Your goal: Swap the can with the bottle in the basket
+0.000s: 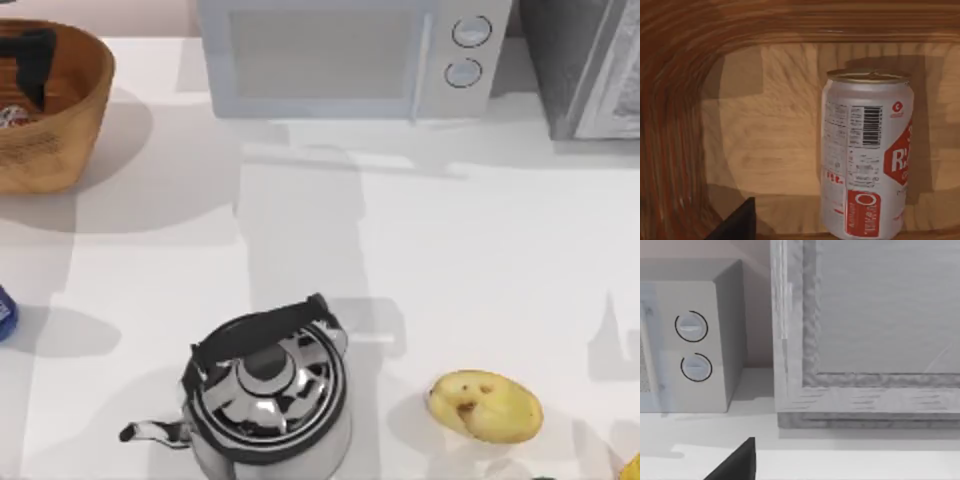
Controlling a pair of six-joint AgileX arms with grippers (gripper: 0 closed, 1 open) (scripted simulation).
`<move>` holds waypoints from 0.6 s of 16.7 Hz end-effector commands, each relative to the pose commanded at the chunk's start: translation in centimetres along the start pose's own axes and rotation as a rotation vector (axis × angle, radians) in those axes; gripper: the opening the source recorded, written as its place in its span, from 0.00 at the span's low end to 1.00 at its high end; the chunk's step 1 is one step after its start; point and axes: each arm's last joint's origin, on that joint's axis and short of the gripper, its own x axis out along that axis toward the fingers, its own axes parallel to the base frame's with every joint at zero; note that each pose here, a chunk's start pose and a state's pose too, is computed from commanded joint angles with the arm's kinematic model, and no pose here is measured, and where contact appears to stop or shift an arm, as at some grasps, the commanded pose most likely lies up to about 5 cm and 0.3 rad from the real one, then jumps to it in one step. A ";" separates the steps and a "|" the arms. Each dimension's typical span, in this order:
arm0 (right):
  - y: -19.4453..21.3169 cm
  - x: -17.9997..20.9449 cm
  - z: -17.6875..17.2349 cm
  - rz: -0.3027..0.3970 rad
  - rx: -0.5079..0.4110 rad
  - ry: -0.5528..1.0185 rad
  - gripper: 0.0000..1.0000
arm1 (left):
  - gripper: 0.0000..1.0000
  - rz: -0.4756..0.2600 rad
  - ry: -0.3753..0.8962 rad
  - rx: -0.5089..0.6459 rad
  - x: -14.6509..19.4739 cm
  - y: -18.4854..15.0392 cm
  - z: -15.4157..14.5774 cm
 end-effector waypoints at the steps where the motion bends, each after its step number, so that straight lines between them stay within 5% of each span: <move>1: 0.0 0.0 0.0 0.000 0.000 0.000 1.00 | 1.00 -0.002 0.015 0.001 0.7 0.2 0.2; 10: 0.0 0.0 0.0 0.000 0.000 0.000 1.00 | 1.00 -0.006 0.036 0.006 1.9 0.2 0.4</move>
